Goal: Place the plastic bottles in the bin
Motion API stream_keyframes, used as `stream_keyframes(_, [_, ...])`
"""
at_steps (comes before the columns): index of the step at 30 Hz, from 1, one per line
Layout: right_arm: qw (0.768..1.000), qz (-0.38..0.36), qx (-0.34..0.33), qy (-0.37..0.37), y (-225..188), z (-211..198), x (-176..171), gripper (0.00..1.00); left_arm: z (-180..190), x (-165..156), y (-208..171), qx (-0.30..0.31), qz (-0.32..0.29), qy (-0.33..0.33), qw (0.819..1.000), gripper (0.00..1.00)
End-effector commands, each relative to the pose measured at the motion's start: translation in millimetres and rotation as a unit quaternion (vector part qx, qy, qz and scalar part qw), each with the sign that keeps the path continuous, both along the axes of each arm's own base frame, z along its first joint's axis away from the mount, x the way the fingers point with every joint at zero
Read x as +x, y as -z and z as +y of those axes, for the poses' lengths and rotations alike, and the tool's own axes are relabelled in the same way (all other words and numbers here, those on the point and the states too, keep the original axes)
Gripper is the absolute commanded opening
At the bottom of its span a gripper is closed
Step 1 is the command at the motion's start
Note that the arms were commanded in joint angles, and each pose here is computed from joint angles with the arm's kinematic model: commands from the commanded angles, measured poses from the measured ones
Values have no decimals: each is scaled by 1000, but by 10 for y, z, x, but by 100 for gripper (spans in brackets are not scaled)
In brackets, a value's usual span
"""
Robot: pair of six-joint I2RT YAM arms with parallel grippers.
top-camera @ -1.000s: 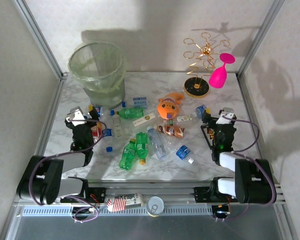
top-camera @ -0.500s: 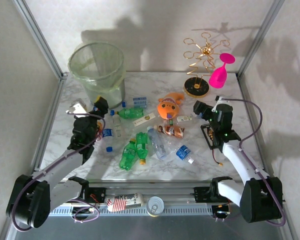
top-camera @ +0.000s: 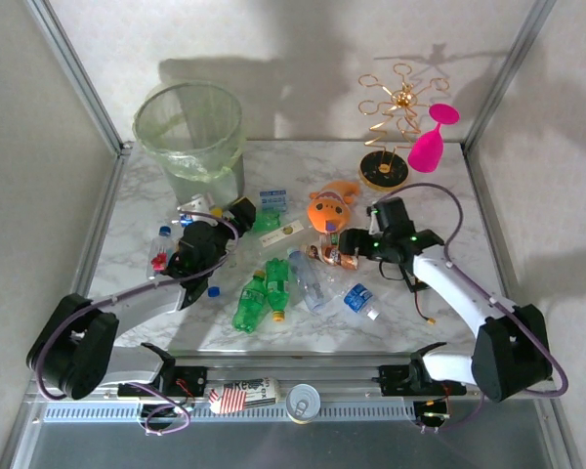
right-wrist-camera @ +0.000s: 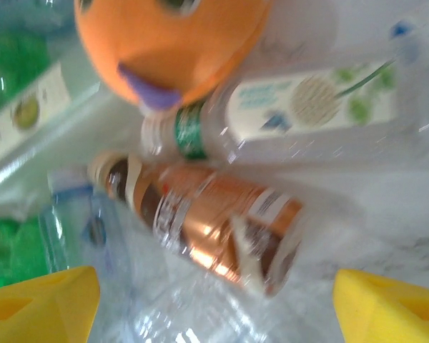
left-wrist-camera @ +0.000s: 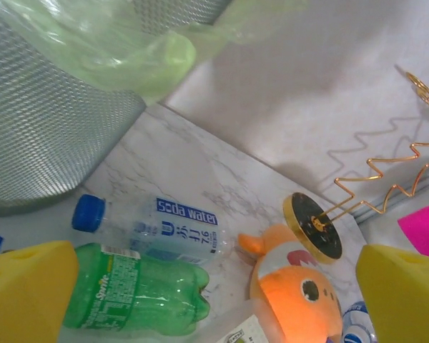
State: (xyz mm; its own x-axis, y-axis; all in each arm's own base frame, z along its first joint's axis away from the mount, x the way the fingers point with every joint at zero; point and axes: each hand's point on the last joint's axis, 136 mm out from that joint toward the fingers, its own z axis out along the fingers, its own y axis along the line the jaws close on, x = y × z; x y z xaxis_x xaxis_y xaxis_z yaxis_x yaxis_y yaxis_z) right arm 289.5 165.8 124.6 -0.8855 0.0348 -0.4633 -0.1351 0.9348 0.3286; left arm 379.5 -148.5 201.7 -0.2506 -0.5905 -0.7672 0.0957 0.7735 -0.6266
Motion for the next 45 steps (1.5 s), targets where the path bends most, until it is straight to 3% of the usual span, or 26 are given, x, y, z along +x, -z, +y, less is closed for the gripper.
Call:
stream_keyframes(1, [994, 68, -77, -43, 203, 1, -394, 86, -135, 18, -44, -19, -5, 24, 1000, 100])
stream_keyframes(9, [972, 115, -183, -93, 608, 69, -623, 86, -158, 5, 32, -16, 4, 31, 999, 100])
stream_keyframes(22, [958, 135, -216, -134, 962, 203, -586, 83, -70, -27, -60, -12, -9, 14, 1000, 100])
stream_keyframes(29, [957, 126, -215, -150, 975, 271, -575, 71, -87, -7, -123, -23, -15, 15, 1000, 100])
stream_keyframes(36, [967, 85, -182, -157, 713, 366, -520, 51, -145, -1, -235, -39, -25, 28, 999, 100])
stream_keyframes(45, [984, -47, -59, -162, -259, 737, -178, 44, -186, 2, -633, -24, -63, 42, 997, 100])
